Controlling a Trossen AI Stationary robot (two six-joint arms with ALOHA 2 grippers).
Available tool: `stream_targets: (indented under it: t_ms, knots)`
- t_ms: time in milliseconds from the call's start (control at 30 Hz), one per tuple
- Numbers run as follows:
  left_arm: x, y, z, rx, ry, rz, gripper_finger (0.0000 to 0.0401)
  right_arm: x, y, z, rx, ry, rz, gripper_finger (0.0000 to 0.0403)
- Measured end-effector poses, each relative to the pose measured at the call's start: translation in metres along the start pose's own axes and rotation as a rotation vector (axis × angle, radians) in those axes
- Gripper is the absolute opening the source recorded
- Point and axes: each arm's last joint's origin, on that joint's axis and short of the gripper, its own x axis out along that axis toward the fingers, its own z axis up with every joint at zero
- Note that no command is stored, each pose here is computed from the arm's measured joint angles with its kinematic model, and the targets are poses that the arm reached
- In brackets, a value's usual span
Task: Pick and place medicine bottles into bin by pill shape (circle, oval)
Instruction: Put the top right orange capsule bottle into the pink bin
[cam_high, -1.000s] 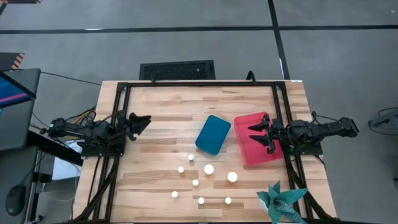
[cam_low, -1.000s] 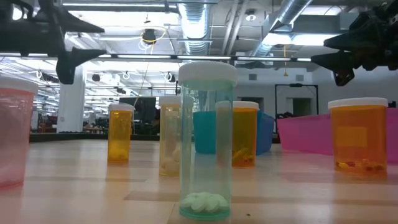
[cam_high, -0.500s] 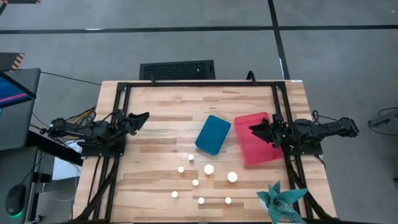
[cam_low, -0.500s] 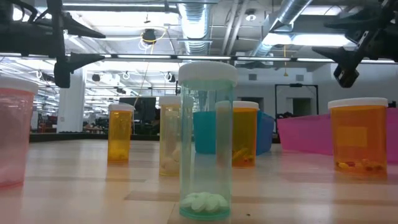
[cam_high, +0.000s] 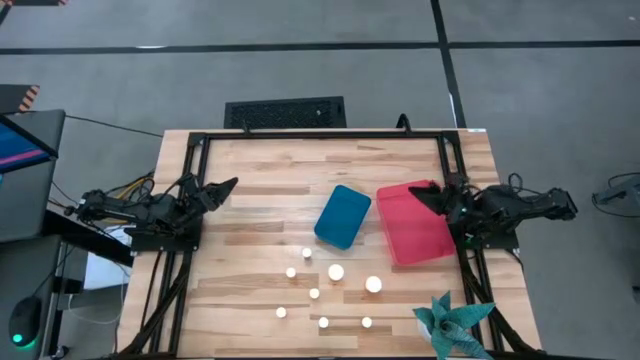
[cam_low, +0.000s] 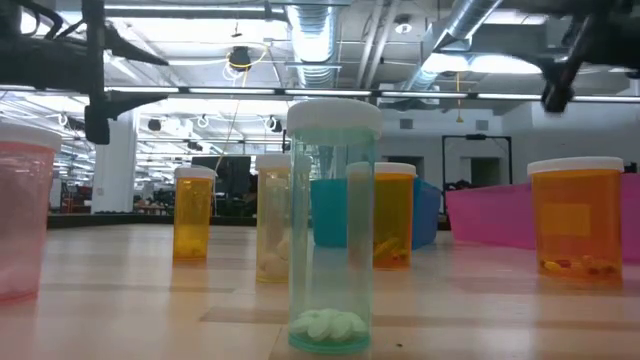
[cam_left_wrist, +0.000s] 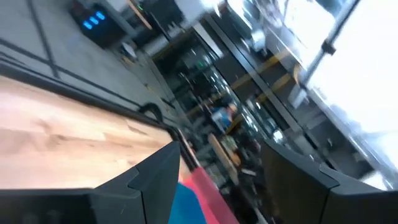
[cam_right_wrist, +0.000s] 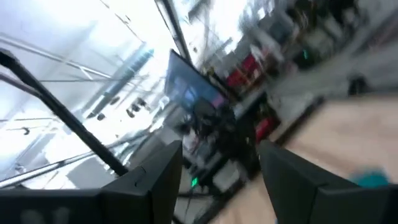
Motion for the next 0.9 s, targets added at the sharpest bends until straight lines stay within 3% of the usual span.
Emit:
stream_targets:
  t_ms: [100,200,433,667,900]
  knots:
    - [0.000,-0.002,0.002,-0.086,-0.018,-0.003,0.0217,0.006,0.015,0.015,-0.125,0.004,-0.029,0.0224]
    - [0.000,-0.013,0.009,-0.111,0.017,-0.075,0.0217,0.017,0.032,0.028,-0.231,0.052,-0.076,0.0224]
    - [0.000,-0.048,0.037,-0.110,-0.027,-0.137,0.0217,0.057,0.062,0.037,-0.433,0.375,-0.264,0.0224]
    - [0.012,-0.093,0.055,0.089,-0.005,-0.162,0.0218,0.095,0.095,0.027,-0.593,0.791,-0.315,0.0240]
    - [0.035,-0.140,0.059,0.309,0.033,-0.140,0.0261,0.121,0.116,-0.006,-0.514,1.067,-0.302,0.0274]
